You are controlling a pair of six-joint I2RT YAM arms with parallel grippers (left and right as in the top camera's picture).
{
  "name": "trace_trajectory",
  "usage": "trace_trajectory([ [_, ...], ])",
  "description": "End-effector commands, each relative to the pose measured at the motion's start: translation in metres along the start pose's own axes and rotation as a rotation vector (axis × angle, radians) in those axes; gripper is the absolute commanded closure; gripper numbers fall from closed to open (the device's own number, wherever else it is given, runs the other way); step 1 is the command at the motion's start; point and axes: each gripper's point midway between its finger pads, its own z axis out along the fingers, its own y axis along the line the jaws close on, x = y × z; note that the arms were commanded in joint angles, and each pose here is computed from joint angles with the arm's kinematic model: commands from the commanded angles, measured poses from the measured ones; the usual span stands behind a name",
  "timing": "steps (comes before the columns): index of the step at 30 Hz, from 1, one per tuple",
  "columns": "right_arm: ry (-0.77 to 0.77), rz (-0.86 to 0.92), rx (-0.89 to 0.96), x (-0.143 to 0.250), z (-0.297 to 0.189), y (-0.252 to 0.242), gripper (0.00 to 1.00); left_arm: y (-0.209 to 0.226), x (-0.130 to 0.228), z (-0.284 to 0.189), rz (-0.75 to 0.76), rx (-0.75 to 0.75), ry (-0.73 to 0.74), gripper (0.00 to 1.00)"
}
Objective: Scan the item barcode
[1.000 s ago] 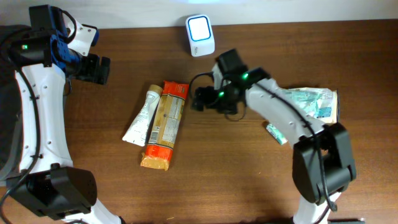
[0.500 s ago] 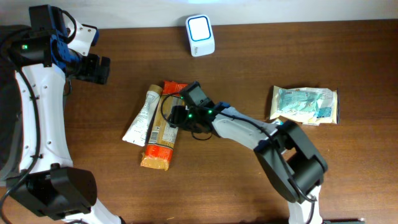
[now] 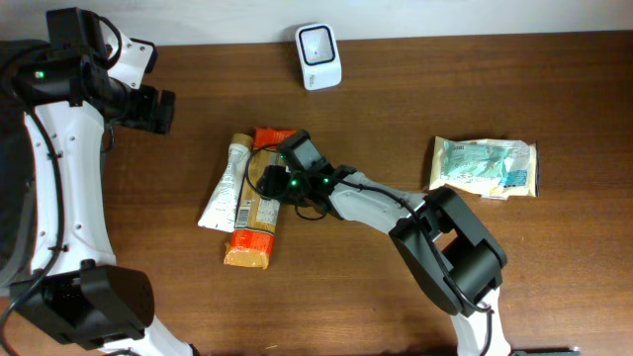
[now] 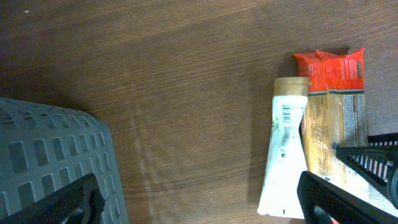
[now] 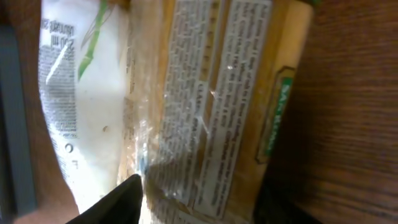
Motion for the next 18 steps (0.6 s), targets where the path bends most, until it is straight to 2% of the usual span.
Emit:
trace_trajectory([
  [1, 0.065, 0.029, 0.103, 0.027, 0.025, -0.040, 0.54, 0.002, -0.003, -0.009, 0.011, -0.003, -0.025, 0.01],
  [4, 0.079, 0.030, 0.097, 0.030, 0.025, -0.039, 0.71, 0.005, -0.002, -0.009, 0.005, -0.006, -0.024, 0.01],
  [8, 0.139, 0.041, 0.097, 0.039, 0.021, -0.042, 0.82, 0.005, -0.002, -0.009, 0.005, -0.006, -0.024, 0.01],
  [9, 0.160, 0.012, 0.065, 0.040, 0.018, -0.037, 0.88, 0.005, -0.002, -0.009, 0.005, -0.006, -0.024, 0.01],
  [15, 0.123, -0.005, 0.132, 0.015, -0.045, -0.036, 0.90, 0.005, -0.002, -0.009, 0.006, -0.006, -0.024, 0.01],
  [18, 0.185, 0.020, 0.209, 0.026, -0.075, -0.049, 0.90, 0.005, -0.002, -0.009, 0.006, -0.006, -0.024, 0.01],
])
